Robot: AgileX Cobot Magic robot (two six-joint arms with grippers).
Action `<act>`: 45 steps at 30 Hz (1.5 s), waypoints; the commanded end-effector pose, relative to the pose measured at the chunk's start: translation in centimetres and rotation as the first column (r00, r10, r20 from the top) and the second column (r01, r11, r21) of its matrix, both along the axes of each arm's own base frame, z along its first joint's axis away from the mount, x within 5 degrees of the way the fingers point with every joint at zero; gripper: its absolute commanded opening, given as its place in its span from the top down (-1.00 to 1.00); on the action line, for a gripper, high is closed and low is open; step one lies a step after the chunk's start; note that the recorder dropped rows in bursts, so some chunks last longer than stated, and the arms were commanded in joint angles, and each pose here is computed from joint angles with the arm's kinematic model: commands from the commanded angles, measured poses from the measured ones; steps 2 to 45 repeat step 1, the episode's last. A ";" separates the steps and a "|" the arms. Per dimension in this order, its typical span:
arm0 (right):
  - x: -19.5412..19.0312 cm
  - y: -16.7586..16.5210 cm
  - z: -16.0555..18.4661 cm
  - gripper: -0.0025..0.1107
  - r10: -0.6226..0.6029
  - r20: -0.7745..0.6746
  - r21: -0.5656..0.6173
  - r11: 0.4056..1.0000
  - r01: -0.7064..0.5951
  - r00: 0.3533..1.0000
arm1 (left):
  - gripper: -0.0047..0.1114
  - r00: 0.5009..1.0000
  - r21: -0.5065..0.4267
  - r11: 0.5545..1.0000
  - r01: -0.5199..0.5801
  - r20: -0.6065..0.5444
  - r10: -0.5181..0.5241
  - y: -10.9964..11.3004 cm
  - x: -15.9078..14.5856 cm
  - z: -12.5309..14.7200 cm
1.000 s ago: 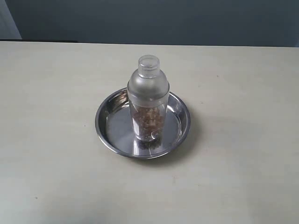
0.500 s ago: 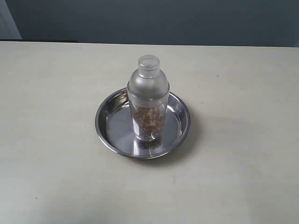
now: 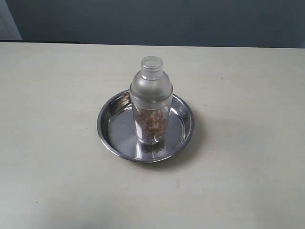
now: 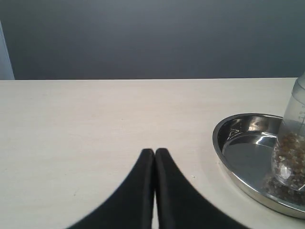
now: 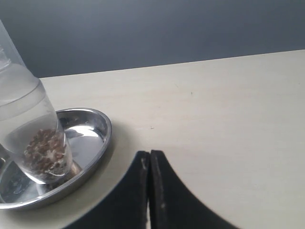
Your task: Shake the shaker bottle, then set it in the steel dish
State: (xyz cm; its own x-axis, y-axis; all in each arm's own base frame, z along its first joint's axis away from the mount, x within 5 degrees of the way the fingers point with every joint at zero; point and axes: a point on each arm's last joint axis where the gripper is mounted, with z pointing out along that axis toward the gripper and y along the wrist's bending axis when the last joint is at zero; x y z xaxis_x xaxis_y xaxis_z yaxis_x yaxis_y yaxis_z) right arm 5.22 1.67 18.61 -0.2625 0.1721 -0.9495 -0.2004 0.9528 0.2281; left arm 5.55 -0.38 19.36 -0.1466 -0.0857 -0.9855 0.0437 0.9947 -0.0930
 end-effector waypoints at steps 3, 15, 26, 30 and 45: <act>0.0 0.0 0.0 0.97 0.001 0.007 0.005 1.000 -0.001 1.000 | 0.91 1.000 0.006 1.000 -0.001 0.005 0.001 0.0 0.0 -0.1; 0.0 0.0 0.0 0.97 0.001 0.007 0.005 1.000 -0.001 1.000 | 0.91 1.000 0.006 1.000 -0.001 0.005 0.001 0.0 0.0 -0.1; 0.0 0.0 0.0 0.97 0.001 0.007 0.005 1.000 -0.001 1.000 | 0.91 1.000 0.006 1.000 -0.001 0.005 0.001 0.0 0.0 -0.1; 0.0 0.0 0.0 0.97 0.001 0.007 0.005 1.000 -0.001 1.000 | 0.91 1.000 0.006 1.000 -0.001 0.005 0.001 0.0 0.0 -0.1; 0.0 0.0 0.0 0.97 0.001 0.007 0.005 1.000 -0.001 1.000 | 0.91 1.000 0.006 1.000 -0.001 0.005 0.001 0.0 0.0 -0.1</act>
